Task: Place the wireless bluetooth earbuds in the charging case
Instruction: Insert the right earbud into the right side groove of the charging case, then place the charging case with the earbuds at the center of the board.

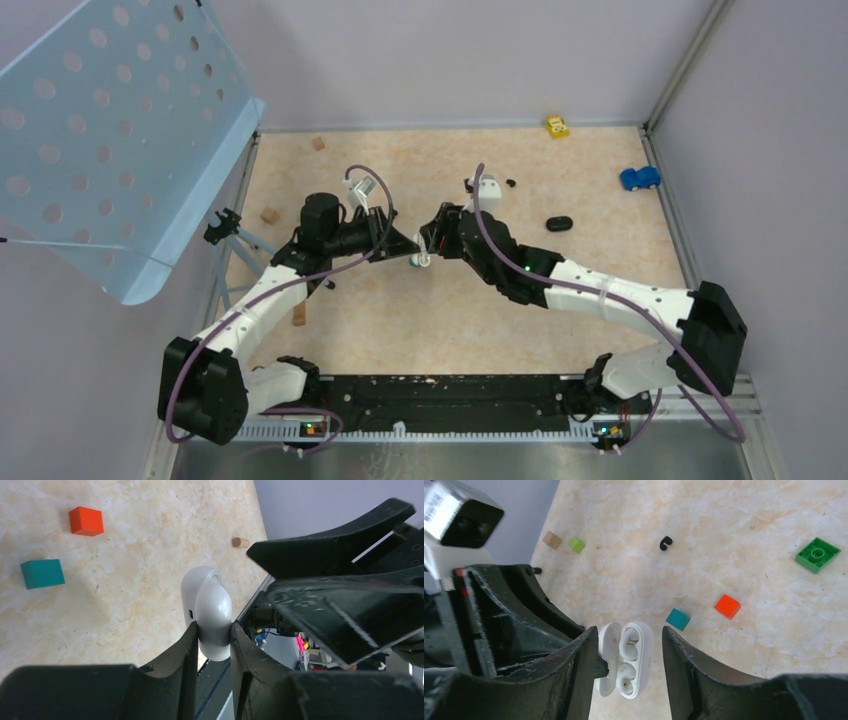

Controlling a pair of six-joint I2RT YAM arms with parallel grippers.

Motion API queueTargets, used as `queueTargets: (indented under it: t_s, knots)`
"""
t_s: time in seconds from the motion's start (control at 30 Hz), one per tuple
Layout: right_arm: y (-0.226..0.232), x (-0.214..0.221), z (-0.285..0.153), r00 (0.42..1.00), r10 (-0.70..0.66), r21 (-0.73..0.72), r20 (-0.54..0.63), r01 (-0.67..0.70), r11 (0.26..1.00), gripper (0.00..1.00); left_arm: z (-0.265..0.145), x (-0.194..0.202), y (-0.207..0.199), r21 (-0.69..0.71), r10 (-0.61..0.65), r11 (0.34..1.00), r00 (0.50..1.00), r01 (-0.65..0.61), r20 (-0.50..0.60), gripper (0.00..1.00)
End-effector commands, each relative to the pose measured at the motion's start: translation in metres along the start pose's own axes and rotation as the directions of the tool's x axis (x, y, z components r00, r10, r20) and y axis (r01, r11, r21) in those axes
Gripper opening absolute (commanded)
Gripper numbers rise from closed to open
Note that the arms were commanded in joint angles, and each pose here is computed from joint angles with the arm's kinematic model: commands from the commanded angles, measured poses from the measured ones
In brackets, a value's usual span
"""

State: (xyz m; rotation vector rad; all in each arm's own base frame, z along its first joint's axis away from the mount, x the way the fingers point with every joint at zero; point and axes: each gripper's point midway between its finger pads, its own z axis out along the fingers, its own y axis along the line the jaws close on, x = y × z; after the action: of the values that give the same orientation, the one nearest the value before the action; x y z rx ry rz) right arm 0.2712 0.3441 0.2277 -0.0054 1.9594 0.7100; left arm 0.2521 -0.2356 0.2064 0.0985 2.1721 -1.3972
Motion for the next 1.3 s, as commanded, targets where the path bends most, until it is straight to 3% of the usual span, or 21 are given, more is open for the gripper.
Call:
queueTargets:
  t_s: [0.0,0.07,0.27,0.47,0.6,0.87,1.1,1.27]
  knots:
    - [0.011,-0.055,-0.027,0.989,0.064,-0.042,0.133,-0.059,0.997,0.51,-0.002,-0.001,-0.022,0.114,0.073,0.991,0.997,-0.071,-0.017,0.06]
    - [-0.001,-0.052,-0.029,0.991,0.07,-0.035,0.116,-0.066,0.997,0.56,0.0,0.004,-0.026,0.155,0.085,0.985,0.995,-0.075,-0.057,0.06]
    - [-0.039,-0.028,-0.036,0.998,0.063,0.032,0.006,-0.063,0.997,0.58,0.001,0.009,-0.038,0.268,0.132,0.958,0.985,-0.098,-0.111,0.06]
    - [-0.083,0.009,-0.045,0.975,0.189,0.048,-0.117,-0.184,0.982,0.61,0.002,0.011,-0.044,0.332,0.143,0.94,0.977,-0.083,-0.161,0.06]
    - [-0.127,0.039,-0.059,0.956,0.234,0.168,-0.177,-0.205,0.964,0.61,0.004,0.015,-0.047,0.365,0.136,0.929,0.971,-0.057,-0.196,0.07]
    - [-0.194,0.045,-0.105,0.957,0.272,0.389,-0.1,-0.214,0.896,0.61,0.061,0.03,-0.027,0.275,0.157,0.958,0.952,-0.082,-0.263,0.08]
    - [-0.214,0.011,-0.138,0.969,0.246,0.466,0.034,-0.233,0.854,0.63,0.118,-0.014,-0.018,0.258,0.131,0.963,0.966,-0.072,-0.222,0.06]
    - [-0.221,0.005,-0.152,0.979,0.201,0.495,0.037,-0.193,0.847,0.64,0.162,-0.054,0.002,0.186,0.11,0.98,0.971,-0.07,-0.211,0.07]
